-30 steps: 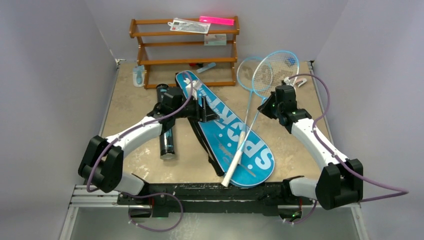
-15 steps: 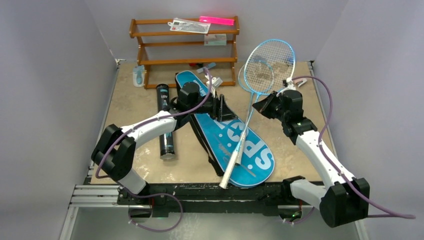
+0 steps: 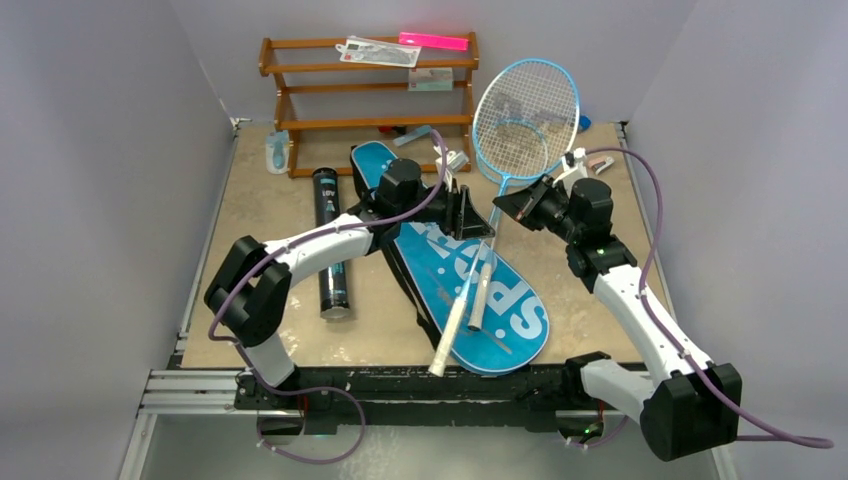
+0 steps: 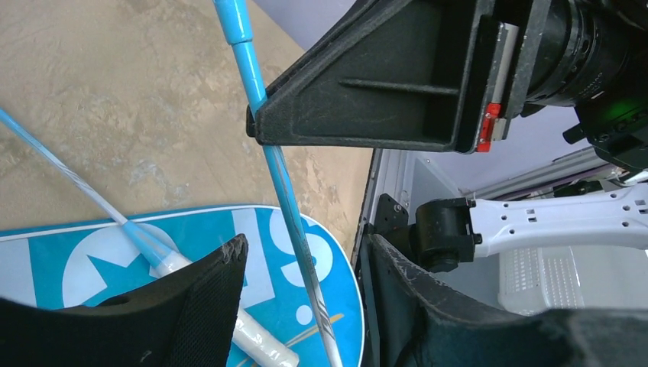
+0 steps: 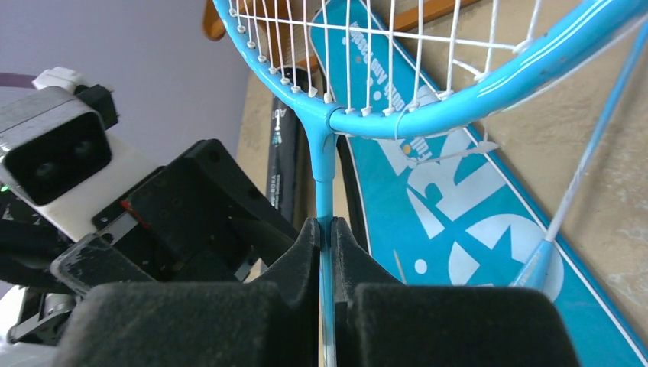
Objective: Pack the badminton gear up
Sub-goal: Pick up the racket from the center of the board.
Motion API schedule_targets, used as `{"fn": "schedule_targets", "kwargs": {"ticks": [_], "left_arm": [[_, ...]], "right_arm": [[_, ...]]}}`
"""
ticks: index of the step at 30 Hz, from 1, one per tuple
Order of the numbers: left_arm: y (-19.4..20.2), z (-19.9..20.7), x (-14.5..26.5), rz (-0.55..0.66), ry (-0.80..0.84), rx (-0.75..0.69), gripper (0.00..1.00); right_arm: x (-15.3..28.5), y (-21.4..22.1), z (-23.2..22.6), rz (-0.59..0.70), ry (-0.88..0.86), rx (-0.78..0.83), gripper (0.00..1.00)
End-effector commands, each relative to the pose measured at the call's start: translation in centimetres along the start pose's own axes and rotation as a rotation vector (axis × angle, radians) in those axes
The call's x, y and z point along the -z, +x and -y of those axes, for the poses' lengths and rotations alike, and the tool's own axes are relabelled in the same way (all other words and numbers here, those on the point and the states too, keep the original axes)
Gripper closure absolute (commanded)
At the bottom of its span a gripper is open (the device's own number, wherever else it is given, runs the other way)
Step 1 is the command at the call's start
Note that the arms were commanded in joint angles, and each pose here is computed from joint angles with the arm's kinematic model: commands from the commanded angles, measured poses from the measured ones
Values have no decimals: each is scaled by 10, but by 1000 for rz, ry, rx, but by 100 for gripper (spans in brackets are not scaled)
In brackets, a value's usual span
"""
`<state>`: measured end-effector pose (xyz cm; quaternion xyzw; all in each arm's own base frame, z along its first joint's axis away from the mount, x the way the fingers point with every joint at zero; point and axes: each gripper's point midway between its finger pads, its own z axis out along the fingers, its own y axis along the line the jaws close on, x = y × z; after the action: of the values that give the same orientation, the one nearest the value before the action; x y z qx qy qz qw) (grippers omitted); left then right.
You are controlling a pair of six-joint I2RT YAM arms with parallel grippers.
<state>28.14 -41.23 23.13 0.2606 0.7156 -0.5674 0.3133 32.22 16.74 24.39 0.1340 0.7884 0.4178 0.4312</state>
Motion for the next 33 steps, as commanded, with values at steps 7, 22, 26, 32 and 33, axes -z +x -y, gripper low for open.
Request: {"fn": "schedule_targets", "kwargs": {"ticks": [7, 22, 26, 32, 33], "left_arm": [[-23, 19, -12, 30, 81, -36, 67], [-134, 14, 90, 172, -242, -256, 100], [-175, 40, 137, 259, -369, -380, 100], [-200, 82, 206, 444, -527, -752, 100], [-194, 93, 213, 424, -509, -929, 100]], "right_arm": [[10, -14, -46, 29, -183, -7, 100], [55, -20, -77, 36, -233, 319, 25], [67, -10, -70, 46, -234, 394, 26], [60, 7, -37, 26, -175, 413, 28], [55, 9, -34, 12, -172, 415, 28]]}}
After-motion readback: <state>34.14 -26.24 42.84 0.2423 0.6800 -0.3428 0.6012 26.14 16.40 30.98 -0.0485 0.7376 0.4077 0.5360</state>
